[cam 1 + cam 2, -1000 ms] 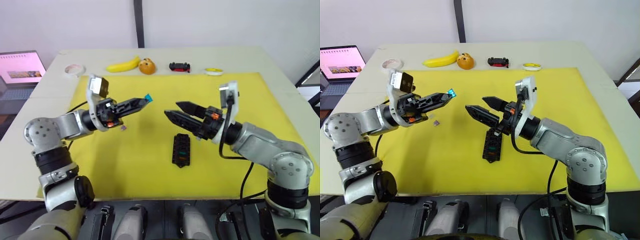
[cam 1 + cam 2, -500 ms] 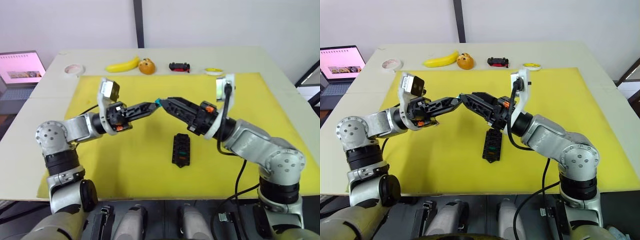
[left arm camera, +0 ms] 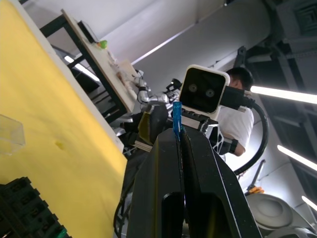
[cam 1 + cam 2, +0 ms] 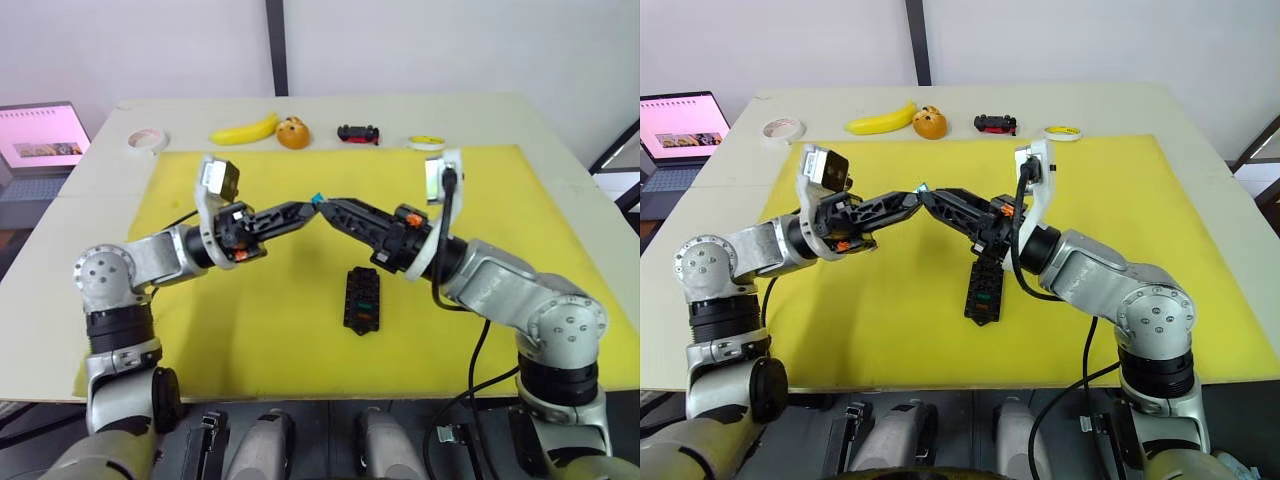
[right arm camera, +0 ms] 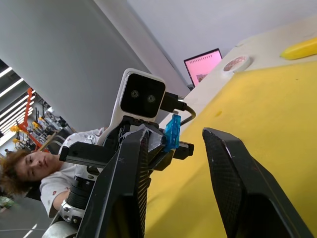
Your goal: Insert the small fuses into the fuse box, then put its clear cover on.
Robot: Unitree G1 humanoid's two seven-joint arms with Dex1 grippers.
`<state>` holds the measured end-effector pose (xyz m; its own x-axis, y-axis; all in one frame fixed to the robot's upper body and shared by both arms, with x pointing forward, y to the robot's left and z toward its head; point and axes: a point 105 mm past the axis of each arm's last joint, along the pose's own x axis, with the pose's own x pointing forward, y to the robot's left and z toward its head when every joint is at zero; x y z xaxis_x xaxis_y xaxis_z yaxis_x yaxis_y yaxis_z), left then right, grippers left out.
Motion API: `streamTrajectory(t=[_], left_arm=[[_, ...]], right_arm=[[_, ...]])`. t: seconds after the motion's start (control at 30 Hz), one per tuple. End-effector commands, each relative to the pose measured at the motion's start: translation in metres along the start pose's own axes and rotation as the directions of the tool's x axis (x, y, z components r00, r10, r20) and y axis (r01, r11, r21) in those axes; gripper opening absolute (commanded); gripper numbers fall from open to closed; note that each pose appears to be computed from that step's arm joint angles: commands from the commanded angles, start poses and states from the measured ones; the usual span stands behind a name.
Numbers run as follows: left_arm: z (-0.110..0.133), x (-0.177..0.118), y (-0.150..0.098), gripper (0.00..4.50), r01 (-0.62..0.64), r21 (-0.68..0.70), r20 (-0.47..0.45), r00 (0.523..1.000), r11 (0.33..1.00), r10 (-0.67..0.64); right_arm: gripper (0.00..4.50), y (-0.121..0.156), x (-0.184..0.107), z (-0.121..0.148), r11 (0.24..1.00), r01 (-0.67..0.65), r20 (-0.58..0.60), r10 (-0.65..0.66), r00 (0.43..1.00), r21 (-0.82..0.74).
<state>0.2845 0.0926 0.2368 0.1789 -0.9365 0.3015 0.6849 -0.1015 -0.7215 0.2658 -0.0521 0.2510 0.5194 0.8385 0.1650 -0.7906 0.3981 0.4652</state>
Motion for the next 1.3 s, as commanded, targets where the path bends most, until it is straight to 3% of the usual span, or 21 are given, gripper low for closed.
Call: streamTrajectory(t=[0.03, 1.03, 1.17, 1.3], left_arm=[[0.0013, 0.0013, -0.0094, 0.0, 0.026, 0.029, 0.0, 1.0, 0.999, -0.026], [-0.0042, 0.0033, -0.0119, 0.0, 0.03, 0.021, -0.023, 0.999, 0.999, -0.03], [-0.0047, 0.0038, -0.012, 0.0, 0.033, 0.019, -0.027, 0.999, 0.999, -0.032], [-0.0045, 0.0042, -0.0116, 0.0, 0.034, 0.017, -0.027, 0.999, 0.999, -0.033]], right_arm=[[1.75, 0.0099, -0.0035, 0.0032, 0.999, -0.033, 0.014, 0.033, 0.999, -0.011], [1.75, 0.012, -0.0016, 0.0036, 0.998, -0.043, 0.009, 0.043, 0.999, 0.036], [0.05, 0.0118, -0.0001, 0.0012, 0.998, -0.043, -0.009, 0.043, 0.999, 0.036], [0.05, 0.0141, 0.0005, 0.0011, 0.998, -0.054, -0.013, 0.055, 0.998, 0.038]])
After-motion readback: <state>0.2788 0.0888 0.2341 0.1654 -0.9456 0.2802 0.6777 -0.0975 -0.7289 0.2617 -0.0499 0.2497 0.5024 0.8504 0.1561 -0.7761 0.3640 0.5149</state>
